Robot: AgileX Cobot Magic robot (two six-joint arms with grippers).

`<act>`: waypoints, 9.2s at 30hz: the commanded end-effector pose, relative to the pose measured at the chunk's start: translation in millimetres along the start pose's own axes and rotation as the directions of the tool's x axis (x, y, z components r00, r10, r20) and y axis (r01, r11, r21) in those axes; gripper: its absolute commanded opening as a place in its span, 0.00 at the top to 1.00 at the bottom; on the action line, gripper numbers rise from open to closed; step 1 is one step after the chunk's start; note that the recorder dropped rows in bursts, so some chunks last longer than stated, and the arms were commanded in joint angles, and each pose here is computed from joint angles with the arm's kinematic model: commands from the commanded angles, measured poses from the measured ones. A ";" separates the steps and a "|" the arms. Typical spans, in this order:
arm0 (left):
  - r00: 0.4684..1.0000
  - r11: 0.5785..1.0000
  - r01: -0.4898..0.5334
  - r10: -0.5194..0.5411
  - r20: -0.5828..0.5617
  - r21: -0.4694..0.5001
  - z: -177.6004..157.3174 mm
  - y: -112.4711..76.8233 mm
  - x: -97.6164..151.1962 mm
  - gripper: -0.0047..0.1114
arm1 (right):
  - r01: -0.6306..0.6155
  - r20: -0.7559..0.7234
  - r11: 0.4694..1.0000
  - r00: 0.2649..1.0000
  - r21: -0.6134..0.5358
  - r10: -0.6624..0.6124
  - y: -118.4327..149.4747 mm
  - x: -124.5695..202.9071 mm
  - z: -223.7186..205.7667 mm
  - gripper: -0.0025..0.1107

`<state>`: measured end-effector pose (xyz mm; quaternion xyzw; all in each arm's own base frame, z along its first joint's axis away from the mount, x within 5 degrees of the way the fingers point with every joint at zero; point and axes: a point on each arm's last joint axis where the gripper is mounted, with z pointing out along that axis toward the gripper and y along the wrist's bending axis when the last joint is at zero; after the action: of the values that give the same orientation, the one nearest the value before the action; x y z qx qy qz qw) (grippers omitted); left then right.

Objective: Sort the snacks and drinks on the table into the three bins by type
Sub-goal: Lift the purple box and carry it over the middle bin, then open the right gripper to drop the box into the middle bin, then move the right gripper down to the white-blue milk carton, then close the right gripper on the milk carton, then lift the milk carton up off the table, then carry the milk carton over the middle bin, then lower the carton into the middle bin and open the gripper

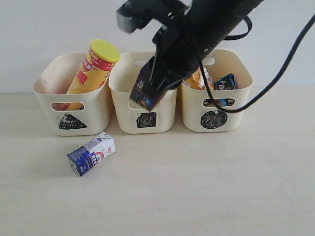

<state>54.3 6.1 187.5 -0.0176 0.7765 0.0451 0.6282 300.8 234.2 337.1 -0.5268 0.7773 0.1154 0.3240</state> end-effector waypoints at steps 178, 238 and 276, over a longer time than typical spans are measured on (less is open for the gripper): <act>1.000 1.000 -0.005 0.005 0.004 -0.001 0.0 0.0 0.6 0.92 | 0.791 -0.004 0.580 0.591 -0.194 -0.807 53.8 -8.0 278.6 0.96; 1.000 1.000 -0.005 0.005 0.004 -0.001 0.0 0.0 0.6 0.92 | 0.421 0.150 0.687 0.780 0.593 -0.608 -26.1 -27.5 49.6 0.98; 1.000 1.000 -0.005 0.005 0.004 -0.001 0.0 0.0 0.6 0.92 | -0.014 0.436 0.786 0.838 0.619 -0.328 -69.6 15.2 140.9 0.27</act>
<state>54.3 6.1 187.5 -0.0176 0.7765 0.0451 0.6282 411.7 270.0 223.4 -0.4165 0.6140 -0.0227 0.6701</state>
